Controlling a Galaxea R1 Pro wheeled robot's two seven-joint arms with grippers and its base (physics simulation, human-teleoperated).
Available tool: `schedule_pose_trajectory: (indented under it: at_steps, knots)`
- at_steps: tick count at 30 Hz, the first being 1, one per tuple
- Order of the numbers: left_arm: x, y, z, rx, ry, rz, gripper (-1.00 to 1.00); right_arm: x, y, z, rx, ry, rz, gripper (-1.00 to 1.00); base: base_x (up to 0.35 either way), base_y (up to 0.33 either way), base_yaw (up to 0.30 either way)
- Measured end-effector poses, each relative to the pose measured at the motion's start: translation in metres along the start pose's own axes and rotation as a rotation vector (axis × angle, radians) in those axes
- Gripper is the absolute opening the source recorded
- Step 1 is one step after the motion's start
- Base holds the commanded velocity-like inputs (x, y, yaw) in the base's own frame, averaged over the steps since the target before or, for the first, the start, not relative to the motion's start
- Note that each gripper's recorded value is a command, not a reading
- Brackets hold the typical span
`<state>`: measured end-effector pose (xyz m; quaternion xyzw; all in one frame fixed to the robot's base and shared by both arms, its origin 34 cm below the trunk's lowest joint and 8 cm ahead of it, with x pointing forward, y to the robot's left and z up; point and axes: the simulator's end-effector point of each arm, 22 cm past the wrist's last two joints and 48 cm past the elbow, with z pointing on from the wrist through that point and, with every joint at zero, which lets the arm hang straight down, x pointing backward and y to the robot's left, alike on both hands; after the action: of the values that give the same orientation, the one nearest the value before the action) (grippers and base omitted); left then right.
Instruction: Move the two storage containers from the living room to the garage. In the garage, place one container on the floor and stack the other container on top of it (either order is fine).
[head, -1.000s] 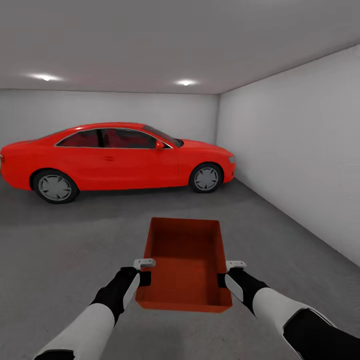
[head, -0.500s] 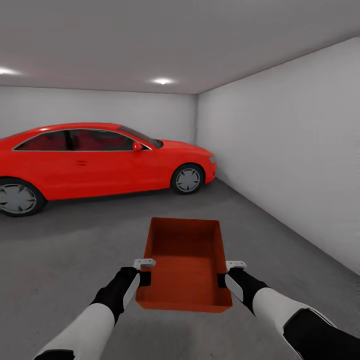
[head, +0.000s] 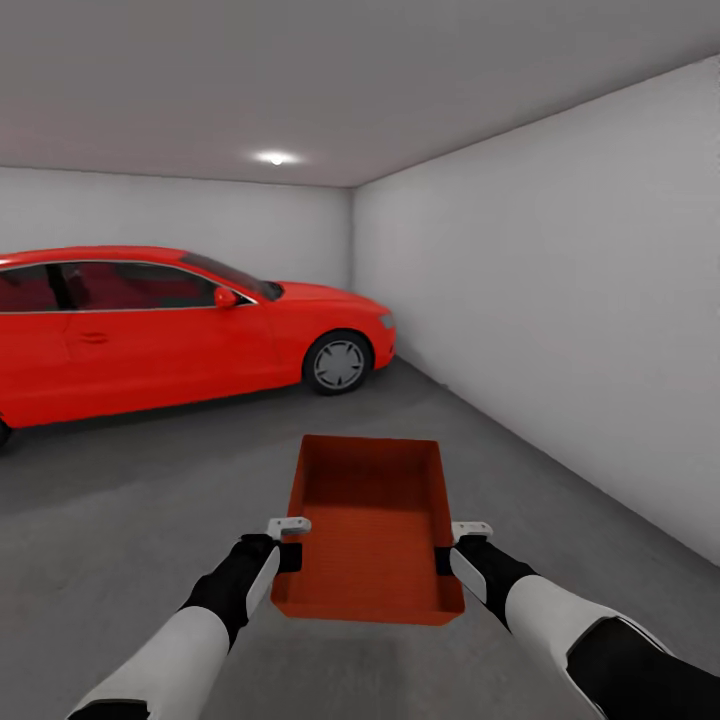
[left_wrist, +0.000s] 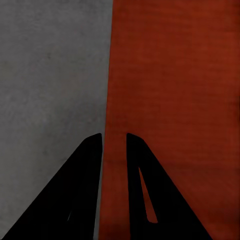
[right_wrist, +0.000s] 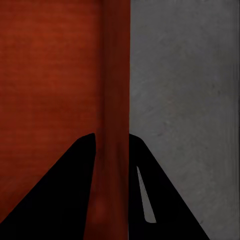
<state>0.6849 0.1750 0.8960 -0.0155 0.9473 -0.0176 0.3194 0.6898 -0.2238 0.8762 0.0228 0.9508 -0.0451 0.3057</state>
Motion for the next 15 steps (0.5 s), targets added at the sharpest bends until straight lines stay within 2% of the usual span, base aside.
schedule_pose_trajectory:
  at_steps: [8, 15]
  knots:
    - [-0.0004, -0.0002, -0.0001, 0.0, -0.001, 0.002, -1.0, -0.0001, -0.0001, 0.0001, -0.001, 0.0, 0.001, -1.0, 0.322, 0.0, -0.045]
    - [-0.0003, -0.0003, -0.0001, 0.0, -0.001, 0.001, -1.0, 0.0, -0.0003, 0.0001, 0.0, 0.0, 0.001, -1.0, 0.322, 0.0, -0.215]
